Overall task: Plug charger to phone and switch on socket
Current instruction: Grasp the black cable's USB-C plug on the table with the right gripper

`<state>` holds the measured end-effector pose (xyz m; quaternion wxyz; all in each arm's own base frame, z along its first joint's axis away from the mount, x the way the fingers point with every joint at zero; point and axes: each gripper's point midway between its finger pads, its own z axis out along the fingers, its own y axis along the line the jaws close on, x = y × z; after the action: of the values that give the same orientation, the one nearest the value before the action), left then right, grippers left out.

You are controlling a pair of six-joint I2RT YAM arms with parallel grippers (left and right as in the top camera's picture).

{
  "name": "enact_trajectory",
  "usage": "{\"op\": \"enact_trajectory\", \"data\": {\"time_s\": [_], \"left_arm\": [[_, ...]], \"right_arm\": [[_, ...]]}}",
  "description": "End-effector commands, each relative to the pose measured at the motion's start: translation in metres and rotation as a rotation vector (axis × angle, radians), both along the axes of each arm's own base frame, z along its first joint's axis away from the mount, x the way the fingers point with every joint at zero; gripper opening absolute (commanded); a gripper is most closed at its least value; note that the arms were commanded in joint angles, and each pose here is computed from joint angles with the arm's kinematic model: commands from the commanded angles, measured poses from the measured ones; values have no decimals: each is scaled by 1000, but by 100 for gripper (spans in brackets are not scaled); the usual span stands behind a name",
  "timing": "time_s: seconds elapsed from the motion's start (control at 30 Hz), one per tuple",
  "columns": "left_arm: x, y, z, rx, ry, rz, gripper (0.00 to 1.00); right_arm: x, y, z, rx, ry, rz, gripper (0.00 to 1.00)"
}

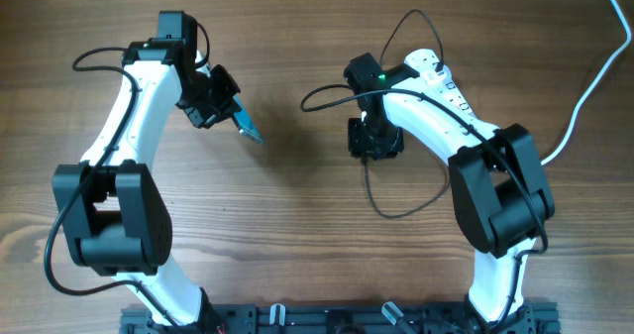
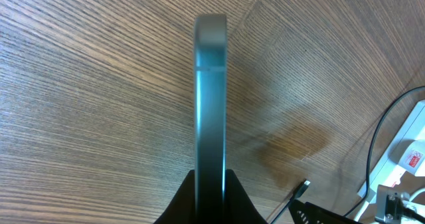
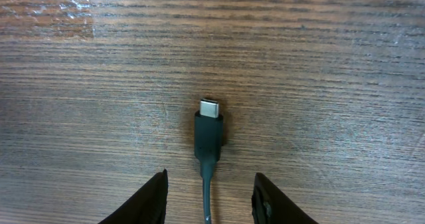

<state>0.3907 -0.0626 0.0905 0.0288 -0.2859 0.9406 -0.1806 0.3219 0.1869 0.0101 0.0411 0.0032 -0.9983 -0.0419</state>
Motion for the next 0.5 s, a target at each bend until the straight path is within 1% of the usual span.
{"op": "enact_trajectory", "data": {"time_s": [0.0,0.13,0.27,0.37,0.47], "left_arm": [[4,3,19,-1,-48,18,4],[4,3,19,-1,-49,16,4],[4,3,19,-1,-49,16,4],[5,3,19,-1,-53,16,4],[6,3,19,-1,-55,16,4]], "right_arm": [[-6,-3,-10,-13,27,10,40],[-13,-7,-20,-23,44,-9,36],[-12,-6,-23,-17,33,-9,36],[-10,-5,-25,-17,28,-37,29],[-12,-6,-27,-47,21,-45,26]]}}
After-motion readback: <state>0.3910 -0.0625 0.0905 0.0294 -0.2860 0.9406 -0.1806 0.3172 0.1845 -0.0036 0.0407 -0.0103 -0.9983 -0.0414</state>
